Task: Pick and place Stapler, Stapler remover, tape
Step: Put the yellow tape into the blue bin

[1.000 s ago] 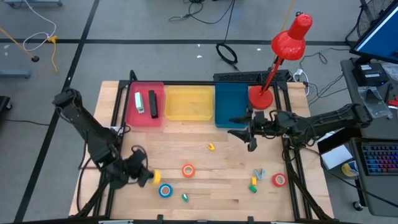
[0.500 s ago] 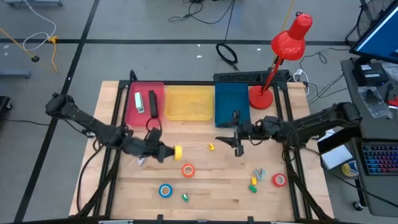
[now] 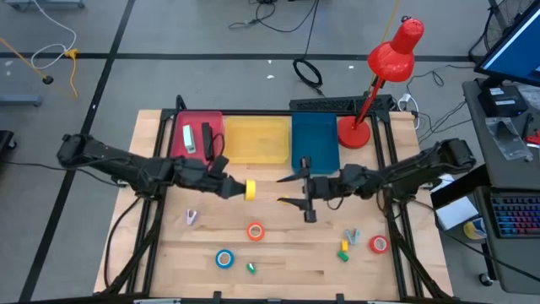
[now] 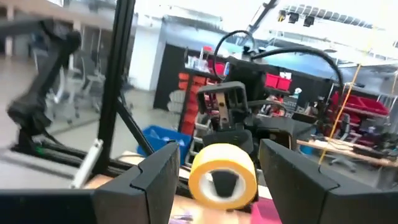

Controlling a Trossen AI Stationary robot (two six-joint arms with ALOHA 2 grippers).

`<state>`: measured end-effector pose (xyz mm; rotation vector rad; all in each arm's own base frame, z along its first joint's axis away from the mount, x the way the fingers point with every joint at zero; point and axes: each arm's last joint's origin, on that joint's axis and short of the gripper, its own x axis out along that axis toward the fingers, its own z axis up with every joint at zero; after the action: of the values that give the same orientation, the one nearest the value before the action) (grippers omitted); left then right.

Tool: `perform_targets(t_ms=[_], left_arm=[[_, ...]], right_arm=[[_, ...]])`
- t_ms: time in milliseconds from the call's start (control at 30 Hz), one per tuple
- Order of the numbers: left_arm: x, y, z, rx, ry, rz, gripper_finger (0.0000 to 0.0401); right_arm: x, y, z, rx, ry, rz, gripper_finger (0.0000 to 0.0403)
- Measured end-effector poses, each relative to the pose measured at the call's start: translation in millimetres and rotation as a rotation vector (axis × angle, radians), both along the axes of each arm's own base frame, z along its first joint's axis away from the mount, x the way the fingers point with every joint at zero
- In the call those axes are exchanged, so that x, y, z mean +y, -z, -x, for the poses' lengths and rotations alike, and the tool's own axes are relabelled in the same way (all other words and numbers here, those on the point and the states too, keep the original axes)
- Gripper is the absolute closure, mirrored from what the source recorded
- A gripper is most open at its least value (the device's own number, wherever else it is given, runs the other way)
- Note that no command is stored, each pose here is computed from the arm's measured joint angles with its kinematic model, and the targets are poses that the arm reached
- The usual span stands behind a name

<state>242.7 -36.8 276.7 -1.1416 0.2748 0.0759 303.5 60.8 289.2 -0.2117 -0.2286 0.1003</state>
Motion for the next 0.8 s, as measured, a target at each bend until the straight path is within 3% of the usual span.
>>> perform_targets(t_ms=[267,467,800], left_arm=[[10,0,-2,0.002,0.01,0.008,0.0366],[13,-4,-3,-0.045,0.042,0.032,0.0366],[12,-10,-4,-0.094,0.069,0.096,0.0366]], right_arm=[[5,-19,-26,0.086,0.044,0.166,0.019],[5,-25,-29,0.149,0.133,0.264,0.019],[4,-27,-29,0.135,0.196,0.323,0.019]])
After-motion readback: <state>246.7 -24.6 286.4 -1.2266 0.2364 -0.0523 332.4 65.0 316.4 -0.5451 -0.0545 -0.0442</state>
